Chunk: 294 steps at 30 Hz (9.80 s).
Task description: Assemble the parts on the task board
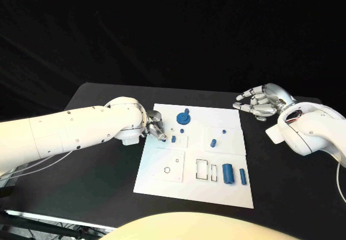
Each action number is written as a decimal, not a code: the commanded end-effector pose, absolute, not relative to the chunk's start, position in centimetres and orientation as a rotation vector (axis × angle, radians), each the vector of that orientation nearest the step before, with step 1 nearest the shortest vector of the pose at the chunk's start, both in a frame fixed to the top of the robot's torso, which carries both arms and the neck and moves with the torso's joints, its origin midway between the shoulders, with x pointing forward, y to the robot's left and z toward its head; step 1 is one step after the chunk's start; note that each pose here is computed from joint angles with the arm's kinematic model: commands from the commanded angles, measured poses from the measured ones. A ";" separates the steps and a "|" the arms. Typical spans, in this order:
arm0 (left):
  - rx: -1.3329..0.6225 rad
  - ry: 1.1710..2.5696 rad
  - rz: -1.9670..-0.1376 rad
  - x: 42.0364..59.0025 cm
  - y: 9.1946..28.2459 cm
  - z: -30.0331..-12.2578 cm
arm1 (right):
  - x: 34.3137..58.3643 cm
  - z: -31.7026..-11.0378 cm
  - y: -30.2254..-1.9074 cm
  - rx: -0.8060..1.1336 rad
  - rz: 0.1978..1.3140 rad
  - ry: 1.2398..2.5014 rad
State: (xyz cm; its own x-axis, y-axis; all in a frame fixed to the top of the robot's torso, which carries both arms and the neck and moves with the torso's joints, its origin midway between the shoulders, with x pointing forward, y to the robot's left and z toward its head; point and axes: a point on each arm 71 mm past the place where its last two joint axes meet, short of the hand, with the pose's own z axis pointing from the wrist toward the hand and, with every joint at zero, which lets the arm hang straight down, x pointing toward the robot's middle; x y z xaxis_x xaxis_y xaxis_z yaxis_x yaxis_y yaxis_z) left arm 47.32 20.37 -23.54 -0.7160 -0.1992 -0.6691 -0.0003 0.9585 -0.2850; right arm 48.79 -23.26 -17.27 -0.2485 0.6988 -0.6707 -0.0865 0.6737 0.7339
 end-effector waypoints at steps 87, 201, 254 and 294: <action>0.064 1.805 -0.845 48.7 16.7 -20.3 | 48.8 -17.5 -23.6 0.494 0.805 1.668; 0.141 1.950 -0.636 49.5 18.9 -22.7 | 48.7 -17.6 -23.7 0.497 0.797 1.676; 0.166 2.000 -0.616 49.6 18.7 -23.4 | 48.6 -17.7 -23.7 0.496 0.797 1.676; 0.141 1.987 -0.620 49.7 19.0 -23.4 | 48.7 -17.7 -23.9 0.497 0.794 1.674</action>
State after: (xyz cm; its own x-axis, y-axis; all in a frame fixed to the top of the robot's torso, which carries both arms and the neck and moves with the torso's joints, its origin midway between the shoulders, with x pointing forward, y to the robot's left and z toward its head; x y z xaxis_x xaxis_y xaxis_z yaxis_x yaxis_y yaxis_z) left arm 49.69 19.00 -23.42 -0.4804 -0.1566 -0.8630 0.3590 0.8626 -0.3564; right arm 48.70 -24.02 -17.68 -0.2428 0.6995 -0.6721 -0.0721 0.6779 0.7316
